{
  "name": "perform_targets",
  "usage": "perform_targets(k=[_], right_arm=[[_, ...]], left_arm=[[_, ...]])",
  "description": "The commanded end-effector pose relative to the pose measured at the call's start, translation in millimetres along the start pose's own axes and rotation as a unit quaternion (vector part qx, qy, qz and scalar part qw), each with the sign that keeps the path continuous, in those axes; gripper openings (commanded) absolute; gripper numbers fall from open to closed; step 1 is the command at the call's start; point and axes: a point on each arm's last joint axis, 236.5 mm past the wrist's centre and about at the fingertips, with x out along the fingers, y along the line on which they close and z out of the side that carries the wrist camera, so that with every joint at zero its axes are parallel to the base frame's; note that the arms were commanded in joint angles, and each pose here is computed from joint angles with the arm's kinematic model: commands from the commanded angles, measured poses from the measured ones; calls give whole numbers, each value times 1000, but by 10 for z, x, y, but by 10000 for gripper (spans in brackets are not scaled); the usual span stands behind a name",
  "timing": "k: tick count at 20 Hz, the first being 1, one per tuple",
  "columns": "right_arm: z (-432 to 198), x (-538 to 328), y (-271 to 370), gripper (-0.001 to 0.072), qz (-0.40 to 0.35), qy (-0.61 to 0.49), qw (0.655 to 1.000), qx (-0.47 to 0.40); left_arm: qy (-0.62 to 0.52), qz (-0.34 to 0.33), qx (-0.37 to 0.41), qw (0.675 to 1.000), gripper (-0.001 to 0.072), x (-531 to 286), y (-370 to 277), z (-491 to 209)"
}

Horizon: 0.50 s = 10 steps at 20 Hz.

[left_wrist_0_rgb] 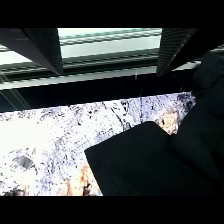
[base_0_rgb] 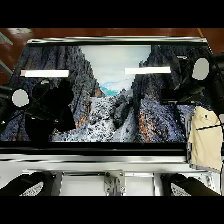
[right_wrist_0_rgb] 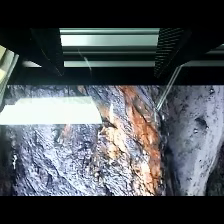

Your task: Fold the shirts.

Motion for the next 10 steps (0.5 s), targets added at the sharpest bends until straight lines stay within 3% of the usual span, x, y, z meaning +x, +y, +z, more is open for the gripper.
perform_targets(k=[1,10], right_arm=[[211,-11,38,690,8,-45,999,0],[322,-31,183,690,39,-68,997,1]], left_arm=[[-21,-6,-1,1000,711,4,-27,102],[-56,-24,-5,998,711,58,-113,319]])
